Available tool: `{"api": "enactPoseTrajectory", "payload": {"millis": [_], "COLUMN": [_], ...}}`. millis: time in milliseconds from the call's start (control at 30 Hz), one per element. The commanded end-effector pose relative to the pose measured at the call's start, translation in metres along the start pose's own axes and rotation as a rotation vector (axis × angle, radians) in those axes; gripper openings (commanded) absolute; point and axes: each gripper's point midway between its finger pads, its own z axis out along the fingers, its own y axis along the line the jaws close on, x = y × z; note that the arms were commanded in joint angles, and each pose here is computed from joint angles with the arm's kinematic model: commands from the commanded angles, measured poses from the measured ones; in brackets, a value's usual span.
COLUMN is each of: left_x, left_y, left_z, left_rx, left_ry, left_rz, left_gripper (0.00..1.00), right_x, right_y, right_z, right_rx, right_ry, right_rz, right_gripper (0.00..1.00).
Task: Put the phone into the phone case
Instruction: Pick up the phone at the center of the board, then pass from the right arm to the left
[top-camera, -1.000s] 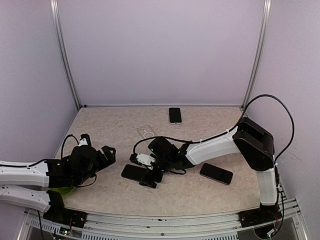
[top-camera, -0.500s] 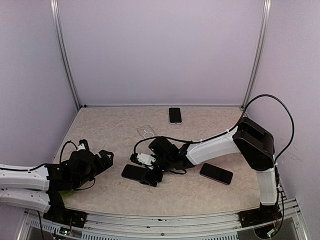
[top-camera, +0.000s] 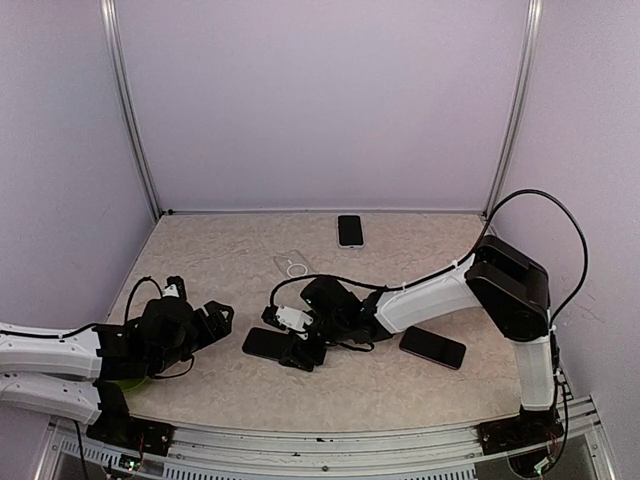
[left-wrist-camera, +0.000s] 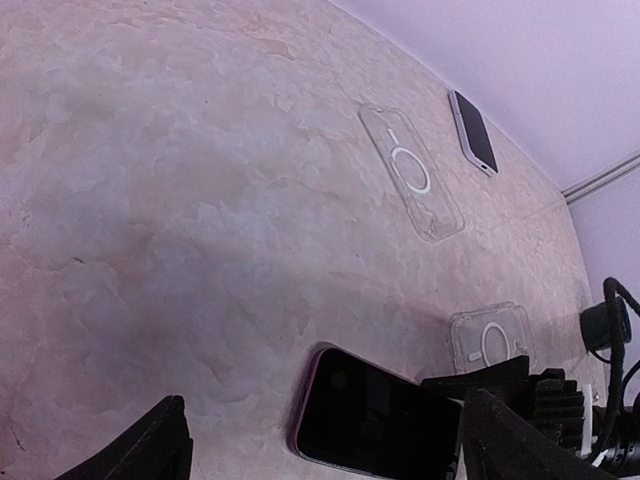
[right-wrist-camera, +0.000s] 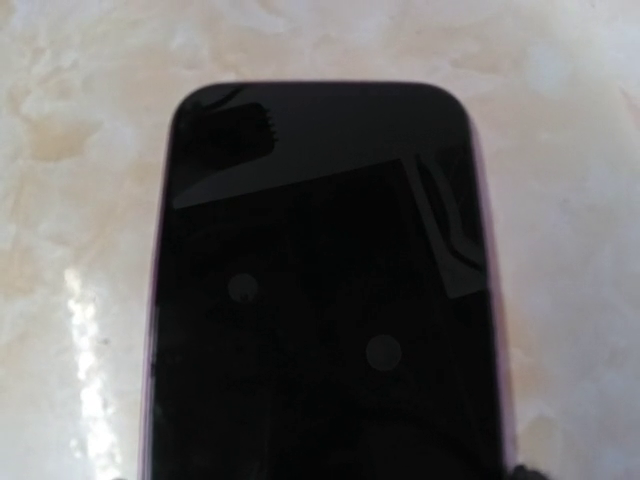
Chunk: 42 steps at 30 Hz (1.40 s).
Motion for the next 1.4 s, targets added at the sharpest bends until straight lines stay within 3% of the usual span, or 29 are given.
{"api": "enactPoseTrajectory", "payload": {"millis": [0, 867, 1367], "left_x": [-0.002, 0.007, 0.043], "left_y": [-0.013, -0.039, -0.078], "left_z": [-0.001, 0.0, -0.008], "left_rx": [0.043, 0.249, 0.525], "left_ry": [0.003, 0.166, 0.357], "left_rz": [0.016, 0.105, 0.135], "left_gripper": [0.9, 0.9, 0.86], "right_x": [0.034, -0.043, -0.061], "right_y": [0.004, 0.024, 0.039], "right_z": [0.0, -0.08, -0.103], "right_rx": [-0.002, 0.096, 0.187], "right_ry": [0.104, -0.233, -0.296], "right_rz": [0.022, -0.108, -0.192], "right_gripper": [0.61, 0.59, 0.58]}}
